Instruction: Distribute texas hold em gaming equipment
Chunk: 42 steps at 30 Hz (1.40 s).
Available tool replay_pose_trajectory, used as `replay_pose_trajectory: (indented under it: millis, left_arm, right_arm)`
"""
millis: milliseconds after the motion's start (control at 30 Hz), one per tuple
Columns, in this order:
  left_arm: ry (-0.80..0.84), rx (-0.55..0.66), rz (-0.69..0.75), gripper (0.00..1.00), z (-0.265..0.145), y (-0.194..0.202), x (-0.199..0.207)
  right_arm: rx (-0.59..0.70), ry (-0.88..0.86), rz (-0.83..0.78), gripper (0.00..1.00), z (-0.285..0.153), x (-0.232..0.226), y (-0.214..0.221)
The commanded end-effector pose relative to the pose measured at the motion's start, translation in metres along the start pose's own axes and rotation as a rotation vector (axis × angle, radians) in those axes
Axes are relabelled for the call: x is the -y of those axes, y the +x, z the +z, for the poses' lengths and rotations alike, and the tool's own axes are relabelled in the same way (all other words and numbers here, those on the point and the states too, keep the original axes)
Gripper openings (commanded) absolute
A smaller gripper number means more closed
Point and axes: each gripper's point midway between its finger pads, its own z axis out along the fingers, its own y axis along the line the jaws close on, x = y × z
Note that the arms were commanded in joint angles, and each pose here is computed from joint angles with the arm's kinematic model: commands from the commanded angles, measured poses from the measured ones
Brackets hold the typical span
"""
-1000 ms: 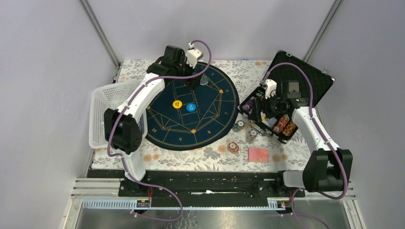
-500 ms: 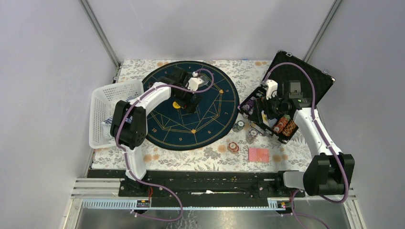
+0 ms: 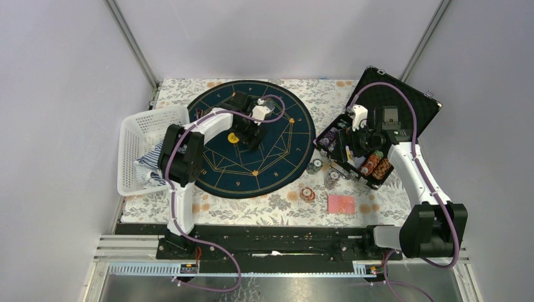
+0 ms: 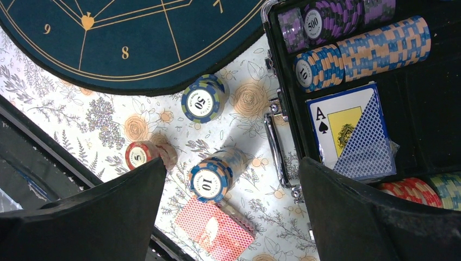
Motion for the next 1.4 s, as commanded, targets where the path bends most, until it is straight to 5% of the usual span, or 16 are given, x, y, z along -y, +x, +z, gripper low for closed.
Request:
replay_pose_trajectory:
  millis: [0, 567, 1133, 1367]
  left_arm:
    - [-0.038, 0.060, 0.023, 0.84, 0.001, -0.026, -0.015]
    - [-0.010, 0.018, 0.075, 0.46, 0.013, -0.017, 0.010]
    - [0.068, 0.136, 0.137, 0.44, 0.032, -0.098, 0.067]
    - [0.073, 0.109, 0.126, 0.45, 0.046, -0.094, 0.068]
  right_arm:
    - [0.037, 0.030, -0.023, 1.00, -0.009, 0.003, -0.008]
    - [0.039, 0.038, -0.029, 1.00, -0.008, 0.005, -0.007]
    - [0.026, 0.037, -0.023, 1.00, -0.006, 0.006, -0.003]
    - [0.027, 0.037, -0.023, 1.00, -0.006, 0.005, -0.003]
